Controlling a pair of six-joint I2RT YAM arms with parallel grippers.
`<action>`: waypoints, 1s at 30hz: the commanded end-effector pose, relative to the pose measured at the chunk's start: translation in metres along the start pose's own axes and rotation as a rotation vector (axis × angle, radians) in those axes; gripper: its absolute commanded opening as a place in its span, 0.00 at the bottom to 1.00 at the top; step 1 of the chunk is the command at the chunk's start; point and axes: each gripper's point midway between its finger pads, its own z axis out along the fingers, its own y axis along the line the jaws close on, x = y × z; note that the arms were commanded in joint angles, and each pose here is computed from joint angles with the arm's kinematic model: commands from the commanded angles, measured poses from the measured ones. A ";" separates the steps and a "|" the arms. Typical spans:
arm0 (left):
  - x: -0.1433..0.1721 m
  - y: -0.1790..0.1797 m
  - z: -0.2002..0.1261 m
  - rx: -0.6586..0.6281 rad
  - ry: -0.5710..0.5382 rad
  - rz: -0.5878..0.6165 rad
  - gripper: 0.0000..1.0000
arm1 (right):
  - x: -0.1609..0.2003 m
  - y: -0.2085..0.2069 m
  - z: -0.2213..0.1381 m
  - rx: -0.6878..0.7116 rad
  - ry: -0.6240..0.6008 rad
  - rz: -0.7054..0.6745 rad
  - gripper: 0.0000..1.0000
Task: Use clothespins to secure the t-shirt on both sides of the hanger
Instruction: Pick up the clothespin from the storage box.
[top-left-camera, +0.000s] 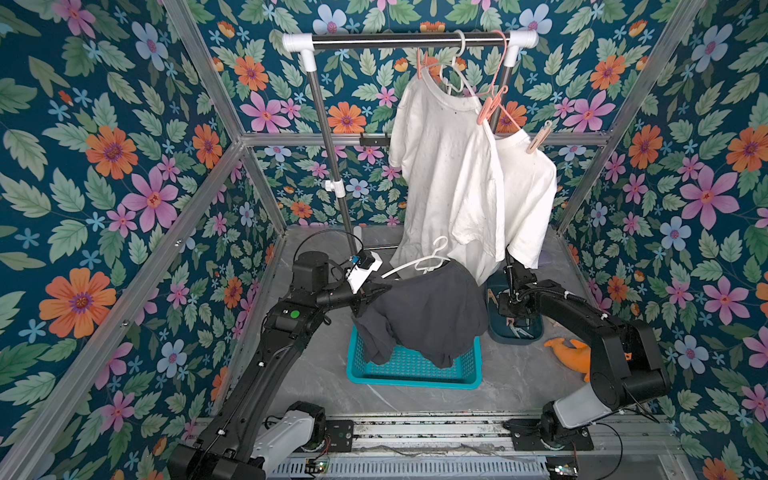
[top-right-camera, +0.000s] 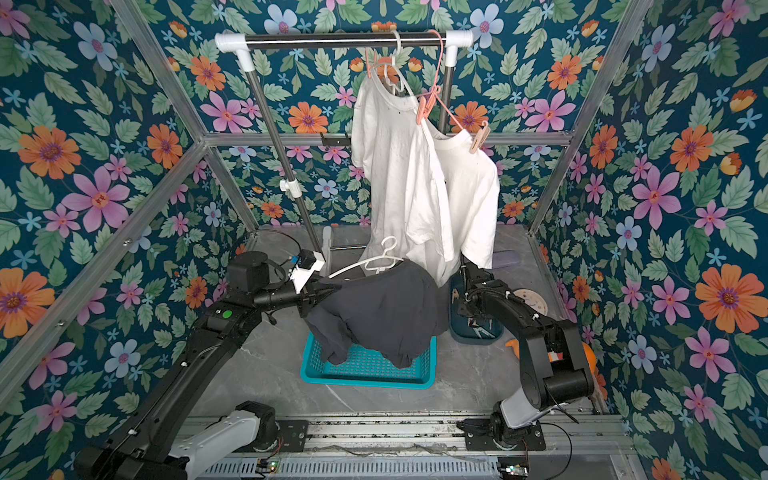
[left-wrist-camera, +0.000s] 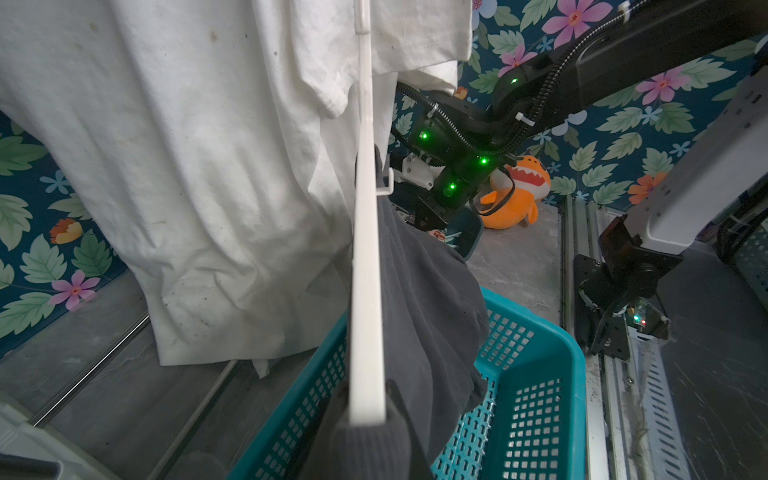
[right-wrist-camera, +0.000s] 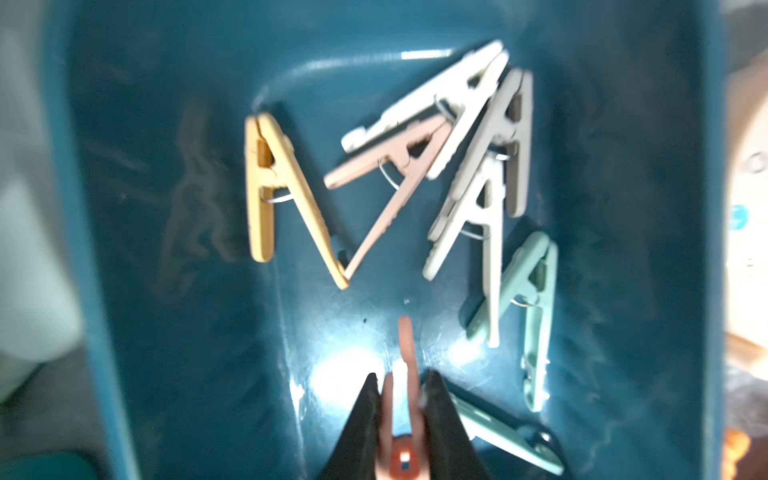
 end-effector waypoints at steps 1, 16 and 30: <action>-0.016 -0.006 -0.001 0.040 -0.060 0.048 0.00 | -0.008 0.000 -0.009 -0.009 -0.051 0.026 0.19; -0.018 -0.027 -0.006 0.143 -0.091 0.096 0.00 | -0.032 0.017 -0.103 -0.253 -0.325 0.027 0.20; -0.022 -0.037 -0.015 0.156 -0.118 0.149 0.00 | -0.035 0.057 -0.198 -0.628 -0.562 -0.092 0.20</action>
